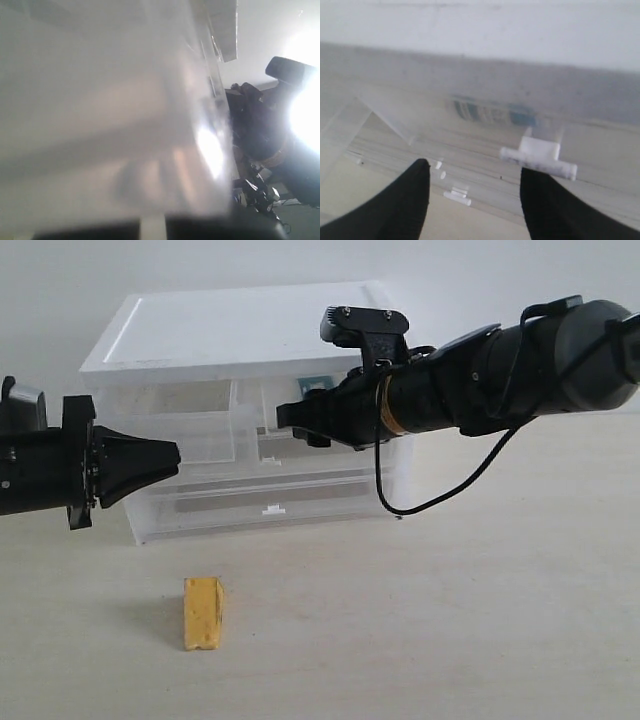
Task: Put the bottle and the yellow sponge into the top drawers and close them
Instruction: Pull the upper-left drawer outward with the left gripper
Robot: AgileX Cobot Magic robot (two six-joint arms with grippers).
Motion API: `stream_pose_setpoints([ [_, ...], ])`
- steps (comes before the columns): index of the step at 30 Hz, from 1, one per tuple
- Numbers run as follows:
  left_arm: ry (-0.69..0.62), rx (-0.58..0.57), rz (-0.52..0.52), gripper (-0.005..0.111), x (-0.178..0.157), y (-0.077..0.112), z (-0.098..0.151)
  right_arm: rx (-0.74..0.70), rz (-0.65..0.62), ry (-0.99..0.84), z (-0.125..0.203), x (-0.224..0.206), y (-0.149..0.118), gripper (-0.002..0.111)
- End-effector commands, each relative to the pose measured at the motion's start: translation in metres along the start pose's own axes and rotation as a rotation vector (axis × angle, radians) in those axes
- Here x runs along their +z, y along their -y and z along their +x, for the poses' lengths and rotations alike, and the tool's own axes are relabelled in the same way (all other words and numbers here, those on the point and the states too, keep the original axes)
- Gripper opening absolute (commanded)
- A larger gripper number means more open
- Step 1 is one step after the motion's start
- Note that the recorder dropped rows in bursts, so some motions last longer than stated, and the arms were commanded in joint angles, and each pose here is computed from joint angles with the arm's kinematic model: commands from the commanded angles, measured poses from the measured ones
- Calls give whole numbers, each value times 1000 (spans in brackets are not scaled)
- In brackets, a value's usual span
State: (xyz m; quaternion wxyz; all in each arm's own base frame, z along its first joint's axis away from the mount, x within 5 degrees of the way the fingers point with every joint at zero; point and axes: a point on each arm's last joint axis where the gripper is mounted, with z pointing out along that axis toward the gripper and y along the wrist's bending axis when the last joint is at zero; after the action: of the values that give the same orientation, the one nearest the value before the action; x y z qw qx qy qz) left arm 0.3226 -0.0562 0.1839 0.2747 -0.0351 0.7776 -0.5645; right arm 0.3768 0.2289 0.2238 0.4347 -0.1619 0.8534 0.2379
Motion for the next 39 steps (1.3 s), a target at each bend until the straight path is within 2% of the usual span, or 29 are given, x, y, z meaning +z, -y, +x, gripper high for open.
stream_pose_setpoints([
  [1,-54,67,69,4,-4,14,8,34,81,37,-5,0,13,51],
  [4,-52,69,69,4,-4,14,8,61,62,32,-4,0,11,51],
  [8,-42,84,73,4,-4,15,7,184,-19,22,-4,0,4,51],
  [16,-35,110,75,4,-4,16,5,299,-53,89,-23,-2,-1,51],
  [29,-26,141,82,4,-3,19,-1,474,17,158,-34,-4,6,51],
  [34,-43,149,79,4,-3,20,-1,481,10,180,-41,-5,5,51],
  [39,-51,139,70,4,-5,14,10,459,13,180,-41,-5,5,51],
])
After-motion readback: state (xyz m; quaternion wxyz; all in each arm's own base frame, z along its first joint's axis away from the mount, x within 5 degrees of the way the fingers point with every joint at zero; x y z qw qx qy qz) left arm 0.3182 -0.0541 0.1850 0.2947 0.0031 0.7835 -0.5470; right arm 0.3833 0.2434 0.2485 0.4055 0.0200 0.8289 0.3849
